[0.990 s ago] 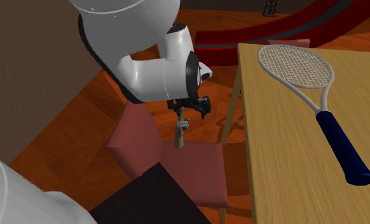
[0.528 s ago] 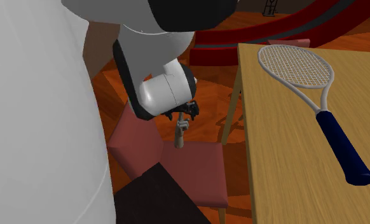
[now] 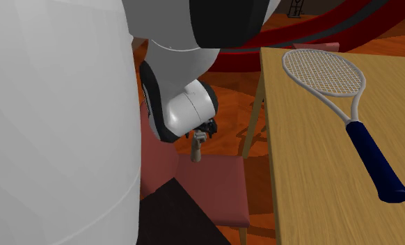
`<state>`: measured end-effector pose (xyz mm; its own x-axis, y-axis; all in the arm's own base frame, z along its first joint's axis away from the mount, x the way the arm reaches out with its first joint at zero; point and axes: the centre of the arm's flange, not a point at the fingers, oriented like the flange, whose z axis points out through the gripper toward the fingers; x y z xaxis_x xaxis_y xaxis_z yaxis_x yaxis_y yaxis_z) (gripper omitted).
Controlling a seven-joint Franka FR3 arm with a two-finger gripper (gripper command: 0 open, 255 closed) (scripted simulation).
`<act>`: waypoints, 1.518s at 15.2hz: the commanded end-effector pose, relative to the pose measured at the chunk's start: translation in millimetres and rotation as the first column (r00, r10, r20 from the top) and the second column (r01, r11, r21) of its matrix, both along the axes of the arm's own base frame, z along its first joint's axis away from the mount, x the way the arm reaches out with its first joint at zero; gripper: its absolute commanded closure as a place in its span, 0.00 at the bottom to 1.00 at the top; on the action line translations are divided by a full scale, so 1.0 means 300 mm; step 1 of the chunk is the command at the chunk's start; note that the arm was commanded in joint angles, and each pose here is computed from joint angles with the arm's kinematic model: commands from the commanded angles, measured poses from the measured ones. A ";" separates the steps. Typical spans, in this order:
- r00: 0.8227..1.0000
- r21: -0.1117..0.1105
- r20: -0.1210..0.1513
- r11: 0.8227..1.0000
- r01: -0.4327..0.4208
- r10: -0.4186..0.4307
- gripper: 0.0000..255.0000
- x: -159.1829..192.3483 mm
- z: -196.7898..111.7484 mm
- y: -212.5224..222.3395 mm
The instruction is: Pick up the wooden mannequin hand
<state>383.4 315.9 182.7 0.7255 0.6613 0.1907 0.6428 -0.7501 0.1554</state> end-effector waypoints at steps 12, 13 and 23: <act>1.000 0.000 0.000 1.000 0.000 0.000 1.00 0.000 0.028 0.000; 1.000 0.000 0.000 1.000 0.000 0.000 1.00 0.000 0.046 0.000; 1.000 0.000 0.000 1.000 0.000 0.000 1.00 0.000 0.222 0.000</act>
<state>383.4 315.3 243.4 0.7251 0.6616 0.1911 0.6430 -0.7498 0.1558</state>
